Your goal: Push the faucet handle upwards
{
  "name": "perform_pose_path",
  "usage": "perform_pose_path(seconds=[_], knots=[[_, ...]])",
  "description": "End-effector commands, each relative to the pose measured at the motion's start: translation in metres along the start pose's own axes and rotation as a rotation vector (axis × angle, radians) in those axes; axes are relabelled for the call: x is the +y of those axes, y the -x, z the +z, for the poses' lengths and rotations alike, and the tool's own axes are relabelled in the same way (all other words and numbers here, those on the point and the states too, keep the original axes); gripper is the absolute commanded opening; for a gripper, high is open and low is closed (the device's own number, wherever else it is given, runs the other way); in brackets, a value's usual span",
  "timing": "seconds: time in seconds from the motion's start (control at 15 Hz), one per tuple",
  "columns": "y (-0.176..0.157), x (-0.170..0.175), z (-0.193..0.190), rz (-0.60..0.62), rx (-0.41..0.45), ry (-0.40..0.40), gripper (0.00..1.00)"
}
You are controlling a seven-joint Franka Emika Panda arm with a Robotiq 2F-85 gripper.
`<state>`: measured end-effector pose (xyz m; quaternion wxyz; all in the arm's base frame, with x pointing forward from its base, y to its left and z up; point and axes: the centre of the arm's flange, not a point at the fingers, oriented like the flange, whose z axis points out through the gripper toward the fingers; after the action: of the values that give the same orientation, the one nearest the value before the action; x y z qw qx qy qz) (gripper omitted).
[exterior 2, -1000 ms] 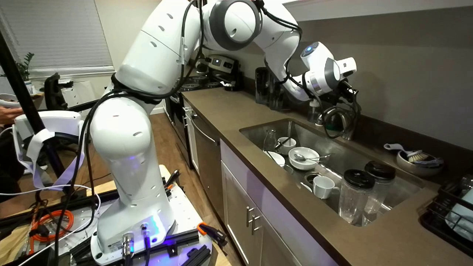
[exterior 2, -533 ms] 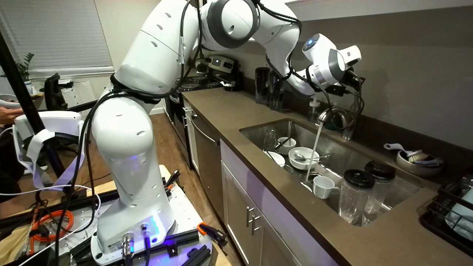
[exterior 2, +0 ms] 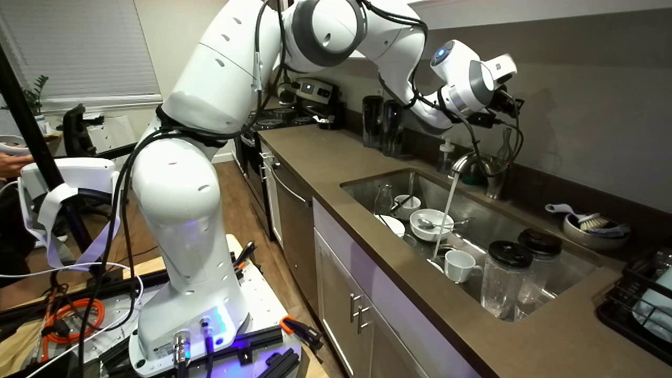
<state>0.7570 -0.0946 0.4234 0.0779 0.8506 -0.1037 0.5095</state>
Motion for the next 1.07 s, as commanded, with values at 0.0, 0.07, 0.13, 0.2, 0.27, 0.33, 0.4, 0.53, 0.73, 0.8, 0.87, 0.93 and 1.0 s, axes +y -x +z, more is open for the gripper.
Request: perform_pose_path(seconds=[0.0,0.07,0.13,0.2,0.27,0.33,0.4,0.53,0.73,0.8,0.87,0.93,1.0], knots=[[0.001,-0.003,0.001,0.021,0.033,0.000,0.04],[0.001,-0.003,0.001,0.022,0.033,0.002,0.04],[0.001,-0.003,0.001,0.026,0.034,0.005,0.04],[0.002,-0.002,0.001,0.027,0.034,0.008,0.04],[0.002,-0.002,0.000,0.027,0.034,0.010,0.04],[0.002,-0.002,-0.001,0.026,0.031,0.009,0.04],[0.003,-0.002,-0.003,0.023,0.029,0.012,0.04],[0.005,-0.001,-0.006,0.023,0.027,0.012,0.04],[0.007,0.000,-0.012,0.029,0.039,0.010,0.05],[0.008,0.001,-0.014,0.033,0.044,0.010,0.05],[0.010,0.002,-0.016,0.036,0.049,0.008,0.05],[0.011,0.004,-0.018,0.038,0.054,0.009,0.20],[0.012,0.005,-0.020,0.042,0.060,0.008,0.31]])
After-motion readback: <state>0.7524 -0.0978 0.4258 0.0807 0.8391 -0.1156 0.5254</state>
